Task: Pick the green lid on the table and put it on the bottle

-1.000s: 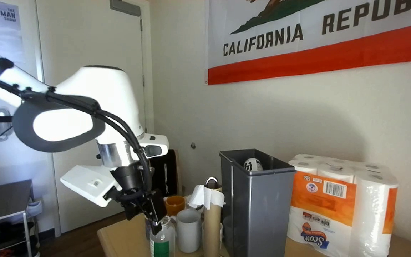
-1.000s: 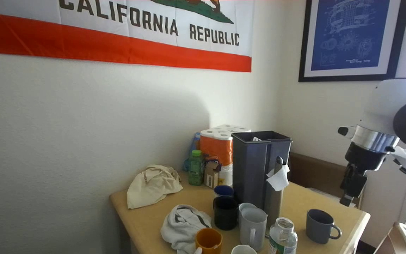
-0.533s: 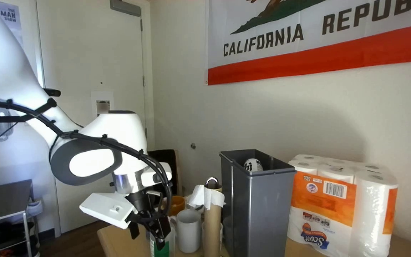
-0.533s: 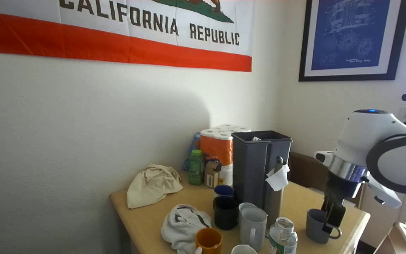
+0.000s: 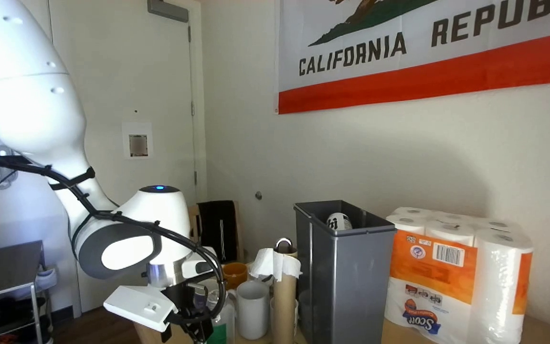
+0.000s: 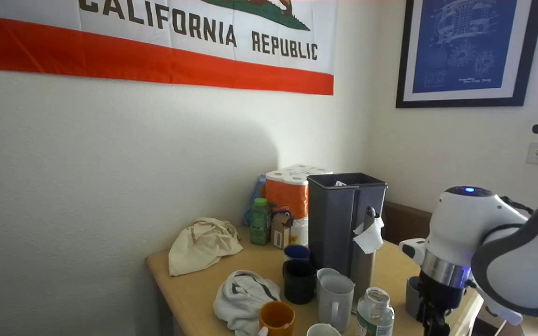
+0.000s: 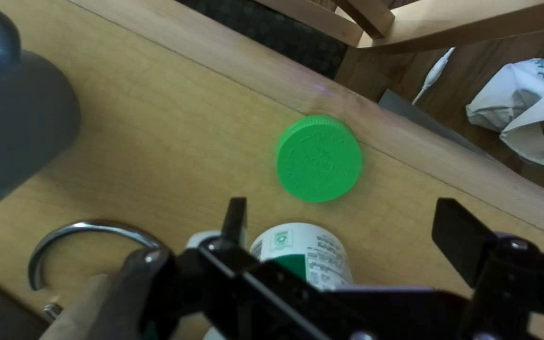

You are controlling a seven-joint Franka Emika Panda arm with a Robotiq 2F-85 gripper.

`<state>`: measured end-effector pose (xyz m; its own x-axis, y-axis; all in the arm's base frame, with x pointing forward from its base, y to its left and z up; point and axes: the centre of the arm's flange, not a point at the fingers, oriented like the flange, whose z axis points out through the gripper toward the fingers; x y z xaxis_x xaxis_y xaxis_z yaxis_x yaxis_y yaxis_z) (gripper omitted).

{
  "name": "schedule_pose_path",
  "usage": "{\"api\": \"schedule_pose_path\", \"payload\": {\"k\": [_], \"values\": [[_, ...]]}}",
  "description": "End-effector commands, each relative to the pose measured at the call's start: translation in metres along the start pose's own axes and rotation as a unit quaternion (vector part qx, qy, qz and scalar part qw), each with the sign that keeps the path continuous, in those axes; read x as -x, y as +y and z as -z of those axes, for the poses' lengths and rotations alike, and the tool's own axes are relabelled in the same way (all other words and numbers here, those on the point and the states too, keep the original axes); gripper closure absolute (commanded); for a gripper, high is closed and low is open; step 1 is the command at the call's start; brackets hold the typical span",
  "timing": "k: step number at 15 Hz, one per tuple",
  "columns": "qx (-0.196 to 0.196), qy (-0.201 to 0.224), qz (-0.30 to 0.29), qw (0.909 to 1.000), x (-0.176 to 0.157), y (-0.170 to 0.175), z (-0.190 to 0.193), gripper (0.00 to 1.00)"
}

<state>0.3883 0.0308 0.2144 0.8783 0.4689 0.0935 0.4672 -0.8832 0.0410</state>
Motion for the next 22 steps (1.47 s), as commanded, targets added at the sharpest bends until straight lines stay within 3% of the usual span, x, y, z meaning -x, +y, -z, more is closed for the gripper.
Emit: {"api": "schedule_pose_path", "payload": {"k": [1, 8, 22], "values": [[-0.005, -0.002, 0.014, 0.9999, 0.019, -0.02, -0.034, 0.0], [-0.01, -0.01, 0.019, 0.9997, 0.03, -0.025, -0.078, 0.0], [0.006, 0.027, 0.021, 0.9994, 0.017, -0.012, -0.07, 0.0]]}}
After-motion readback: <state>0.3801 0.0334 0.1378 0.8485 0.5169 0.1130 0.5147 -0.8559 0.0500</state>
